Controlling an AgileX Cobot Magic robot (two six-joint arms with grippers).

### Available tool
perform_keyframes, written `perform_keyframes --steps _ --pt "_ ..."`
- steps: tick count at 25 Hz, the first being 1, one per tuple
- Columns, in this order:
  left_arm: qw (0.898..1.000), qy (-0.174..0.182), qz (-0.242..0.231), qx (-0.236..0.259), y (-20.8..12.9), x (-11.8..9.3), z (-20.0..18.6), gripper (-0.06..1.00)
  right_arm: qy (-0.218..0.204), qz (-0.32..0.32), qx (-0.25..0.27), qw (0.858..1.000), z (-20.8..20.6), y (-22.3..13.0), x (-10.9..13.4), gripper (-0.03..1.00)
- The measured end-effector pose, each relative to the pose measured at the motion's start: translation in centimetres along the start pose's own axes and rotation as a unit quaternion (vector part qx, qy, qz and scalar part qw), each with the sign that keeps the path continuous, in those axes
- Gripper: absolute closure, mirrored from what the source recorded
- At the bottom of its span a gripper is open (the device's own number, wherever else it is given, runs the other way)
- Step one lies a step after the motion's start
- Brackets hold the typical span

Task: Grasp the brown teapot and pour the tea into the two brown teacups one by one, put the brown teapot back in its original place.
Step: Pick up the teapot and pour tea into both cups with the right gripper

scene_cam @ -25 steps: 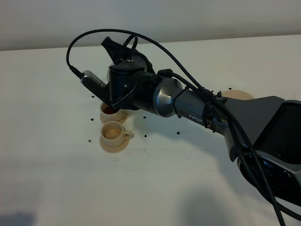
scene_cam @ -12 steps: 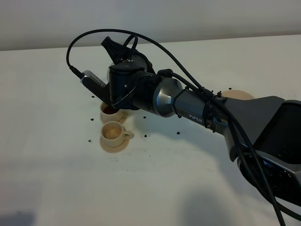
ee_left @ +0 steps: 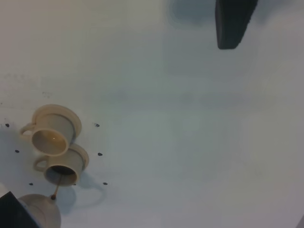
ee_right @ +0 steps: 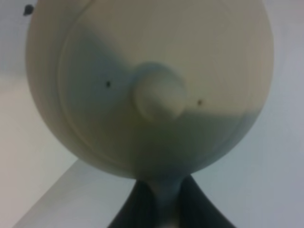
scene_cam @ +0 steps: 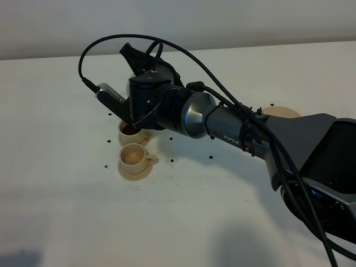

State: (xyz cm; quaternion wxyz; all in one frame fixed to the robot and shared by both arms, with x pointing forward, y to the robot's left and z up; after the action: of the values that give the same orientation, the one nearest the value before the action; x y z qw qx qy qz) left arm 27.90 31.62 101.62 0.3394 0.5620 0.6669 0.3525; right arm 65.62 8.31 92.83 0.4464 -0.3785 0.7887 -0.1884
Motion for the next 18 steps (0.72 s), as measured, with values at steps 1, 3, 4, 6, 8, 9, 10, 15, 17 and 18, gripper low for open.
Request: perform_keyframes --steps 1,3,4,6,8,9,10,15,17,18 --pt "1.000 0.000 0.000 0.000 0.00 0.00 0.00 0.33 0.000 0.000 0.000 1.000 0.00 0.00 0.00 0.84" --pt "1.000 0.000 0.000 0.000 0.00 0.00 0.00 0.33 0.000 0.000 0.000 1.000 0.00 0.00 0.00 0.84" --pt "1.000 0.000 0.000 0.000 0.00 0.00 0.00 0.33 0.000 -0.001 0.000 1.000 0.00 -0.01 -0.01 0.84" --pt "1.000 0.000 0.000 0.000 0.00 0.00 0.00 0.33 0.000 -0.001 0.000 1.000 0.00 -0.01 -0.01 0.84" --pt "1.000 0.000 0.000 0.000 0.00 0.00 0.00 0.33 0.000 -0.001 0.000 1.000 0.00 -0.01 -0.01 0.84" --pt "1.000 0.000 0.000 0.000 0.00 0.00 0.00 0.33 0.000 -0.001 0.000 1.000 0.00 -0.01 -0.01 0.84" --pt "1.000 0.000 0.000 0.000 0.00 0.00 0.00 0.33 0.000 -0.001 0.000 1.000 0.00 -0.01 -0.01 0.84" --pt "1.000 0.000 0.000 0.000 0.00 0.00 0.00 0.33 0.000 -0.001 0.001 1.000 0.00 -0.02 -0.01 0.84" --pt "1.000 0.000 0.000 0.000 0.00 0.00 0.00 0.33 0.000 -0.001 0.001 1.000 0.00 -0.02 -0.01 0.84" --pt "1.000 0.000 0.000 0.000 0.00 0.00 0.00 0.33 0.000 -0.001 0.001 1.000 0.00 -0.02 -0.01 0.84"
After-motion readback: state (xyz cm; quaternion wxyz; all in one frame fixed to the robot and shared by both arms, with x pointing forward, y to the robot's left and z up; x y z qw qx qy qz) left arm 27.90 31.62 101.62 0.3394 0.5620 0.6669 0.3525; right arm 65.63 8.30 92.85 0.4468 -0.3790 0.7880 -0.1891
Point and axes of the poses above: a point on each arm's last joint axis where the gripper is mounted, z pointing out along that axis toward the gripper, x along the wrist's bending axis when the last joint is at zero, y = z × x, the point moved 6 cm from there along z, pointing out along that axis toward the gripper, and after that the axes turned 5 degrees about -z, right-handed, at the moved point
